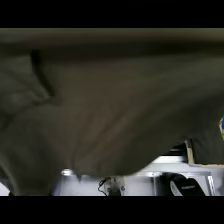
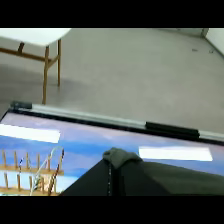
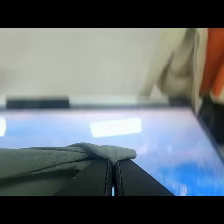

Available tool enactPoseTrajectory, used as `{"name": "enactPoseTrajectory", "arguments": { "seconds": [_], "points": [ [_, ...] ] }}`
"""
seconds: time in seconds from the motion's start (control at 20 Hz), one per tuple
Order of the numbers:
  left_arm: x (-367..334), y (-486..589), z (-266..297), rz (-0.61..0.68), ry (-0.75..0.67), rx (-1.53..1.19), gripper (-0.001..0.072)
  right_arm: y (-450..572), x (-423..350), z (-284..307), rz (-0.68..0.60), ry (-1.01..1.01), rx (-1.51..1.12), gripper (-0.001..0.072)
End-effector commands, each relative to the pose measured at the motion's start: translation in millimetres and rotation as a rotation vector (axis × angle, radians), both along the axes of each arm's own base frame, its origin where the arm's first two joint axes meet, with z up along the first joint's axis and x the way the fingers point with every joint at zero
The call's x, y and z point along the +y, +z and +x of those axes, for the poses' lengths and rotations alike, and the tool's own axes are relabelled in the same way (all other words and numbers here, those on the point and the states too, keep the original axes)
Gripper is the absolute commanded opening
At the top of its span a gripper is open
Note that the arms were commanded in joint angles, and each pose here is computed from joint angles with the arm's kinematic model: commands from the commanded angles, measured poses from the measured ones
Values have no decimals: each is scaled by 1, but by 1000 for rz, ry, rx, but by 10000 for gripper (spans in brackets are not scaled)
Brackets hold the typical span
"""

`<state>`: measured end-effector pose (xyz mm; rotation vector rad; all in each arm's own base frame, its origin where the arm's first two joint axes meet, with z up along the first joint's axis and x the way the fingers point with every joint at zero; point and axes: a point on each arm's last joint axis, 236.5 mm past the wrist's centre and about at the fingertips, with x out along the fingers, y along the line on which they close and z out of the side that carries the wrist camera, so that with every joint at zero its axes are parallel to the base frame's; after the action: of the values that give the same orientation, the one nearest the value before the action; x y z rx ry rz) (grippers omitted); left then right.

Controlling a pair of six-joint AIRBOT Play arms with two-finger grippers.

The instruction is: Fold the shirts.

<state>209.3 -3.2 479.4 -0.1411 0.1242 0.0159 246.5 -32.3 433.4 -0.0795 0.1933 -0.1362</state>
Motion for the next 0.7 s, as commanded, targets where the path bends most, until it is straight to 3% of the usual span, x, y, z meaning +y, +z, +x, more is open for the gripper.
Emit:
{"name": "enactPoseTrajectory", "arguments": {
  "seconds": [0.0,0.3,0.65],
  "points": [
    [15,-76,47,17,10,228,46,-85,-9,40,-50,-49,326,62],
    [38,-251,174,-68,9,525,46,-267,9,182,-58,-27,673,62],
    [-6,-381,313,-104,-74,571,46,-370,37,308,88,1,535,62]
  ]
}}
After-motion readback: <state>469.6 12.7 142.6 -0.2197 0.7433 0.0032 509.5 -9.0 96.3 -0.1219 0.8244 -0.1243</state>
